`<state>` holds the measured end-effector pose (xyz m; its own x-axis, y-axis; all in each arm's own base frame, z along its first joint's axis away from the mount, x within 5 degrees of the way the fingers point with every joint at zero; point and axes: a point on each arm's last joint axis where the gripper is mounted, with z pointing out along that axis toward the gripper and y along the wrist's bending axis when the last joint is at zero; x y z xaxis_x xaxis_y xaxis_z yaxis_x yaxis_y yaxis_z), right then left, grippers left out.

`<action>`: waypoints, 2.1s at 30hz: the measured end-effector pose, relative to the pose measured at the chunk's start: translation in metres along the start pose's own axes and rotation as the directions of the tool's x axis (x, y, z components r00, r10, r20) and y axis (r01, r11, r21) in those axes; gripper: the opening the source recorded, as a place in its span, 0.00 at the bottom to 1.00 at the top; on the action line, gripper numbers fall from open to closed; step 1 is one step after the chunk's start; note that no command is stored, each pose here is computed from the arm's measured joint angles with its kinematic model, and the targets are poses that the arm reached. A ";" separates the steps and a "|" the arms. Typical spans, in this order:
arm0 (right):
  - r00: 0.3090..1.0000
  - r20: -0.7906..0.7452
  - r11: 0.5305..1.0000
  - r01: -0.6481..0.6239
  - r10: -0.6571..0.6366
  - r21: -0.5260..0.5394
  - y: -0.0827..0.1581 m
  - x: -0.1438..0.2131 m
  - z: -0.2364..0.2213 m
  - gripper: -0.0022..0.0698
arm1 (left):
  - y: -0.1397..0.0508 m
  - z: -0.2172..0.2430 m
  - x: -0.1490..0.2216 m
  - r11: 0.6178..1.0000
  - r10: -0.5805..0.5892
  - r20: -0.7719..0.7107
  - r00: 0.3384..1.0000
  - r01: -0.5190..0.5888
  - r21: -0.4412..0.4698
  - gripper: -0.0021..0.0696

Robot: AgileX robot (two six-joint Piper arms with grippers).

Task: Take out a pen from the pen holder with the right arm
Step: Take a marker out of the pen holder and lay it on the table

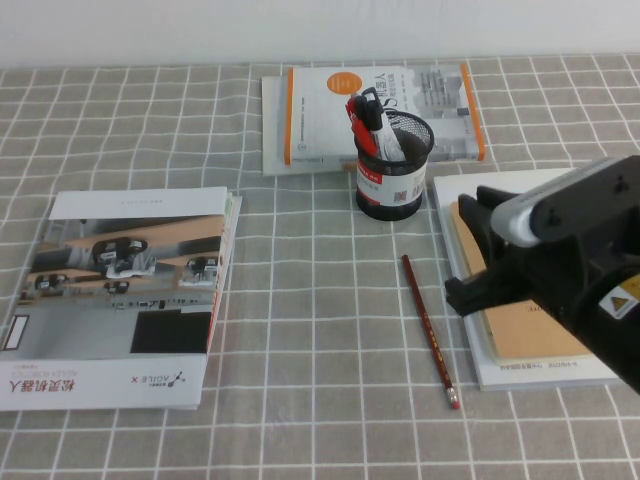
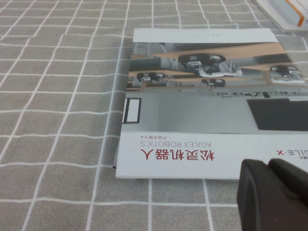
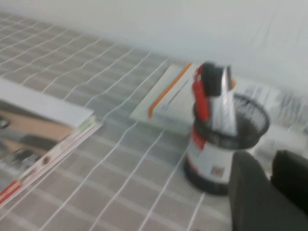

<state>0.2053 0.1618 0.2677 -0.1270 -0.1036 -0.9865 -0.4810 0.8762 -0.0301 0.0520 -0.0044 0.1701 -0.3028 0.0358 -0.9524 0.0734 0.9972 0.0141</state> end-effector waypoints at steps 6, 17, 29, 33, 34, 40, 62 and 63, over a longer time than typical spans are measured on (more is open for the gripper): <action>0.992 0.112 0.998 0.058 -0.058 0.004 0.005 0.005 0.020 0.37 | 0.000 0.000 0.000 1.000 0.000 0.000 1.000 0.000 0.000 0.02; 0.978 0.115 0.984 0.175 -0.173 -0.014 0.026 0.009 0.085 0.49 | 0.000 0.000 0.000 1.000 0.000 0.000 1.000 0.000 0.000 0.02; 0.983 0.141 0.991 0.101 -0.113 0.093 0.012 0.000 0.147 0.53 | 0.000 0.000 0.000 1.000 0.000 0.000 1.000 0.000 0.000 0.02; 0.983 0.154 0.989 0.079 -0.098 0.124 0.004 -0.003 0.159 0.64 | 0.000 0.000 0.000 1.000 0.000 0.000 1.000 0.000 0.000 0.02; 0.984 0.152 0.988 0.078 -0.098 0.129 0.001 -0.003 0.160 0.65 | 0.000 0.000 0.000 1.000 0.000 0.000 1.000 0.000 0.000 0.02; 0.988 0.122 0.985 0.081 -0.100 0.151 -0.007 0.009 0.169 0.68 | 0.000 0.000 0.000 1.000 0.000 0.000 1.000 0.000 0.000 0.02; 0.992 0.080 0.985 0.082 -0.095 0.152 -0.010 0.026 0.199 0.67 | 0.000 0.000 0.000 1.000 0.000 0.000 1.000 0.000 0.000 0.02; 0.992 0.081 0.985 0.082 -0.095 0.154 -0.011 0.026 0.199 0.66 | 0.000 0.000 0.000 1.000 0.000 0.000 1.000 0.000 0.000 0.02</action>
<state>0.3803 0.2432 0.2106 -0.0098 -0.1476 -0.9890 -0.3505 0.9268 -0.1348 0.0520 -0.0044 0.1701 -0.3028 0.0358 -0.9524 0.0734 0.9972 0.0141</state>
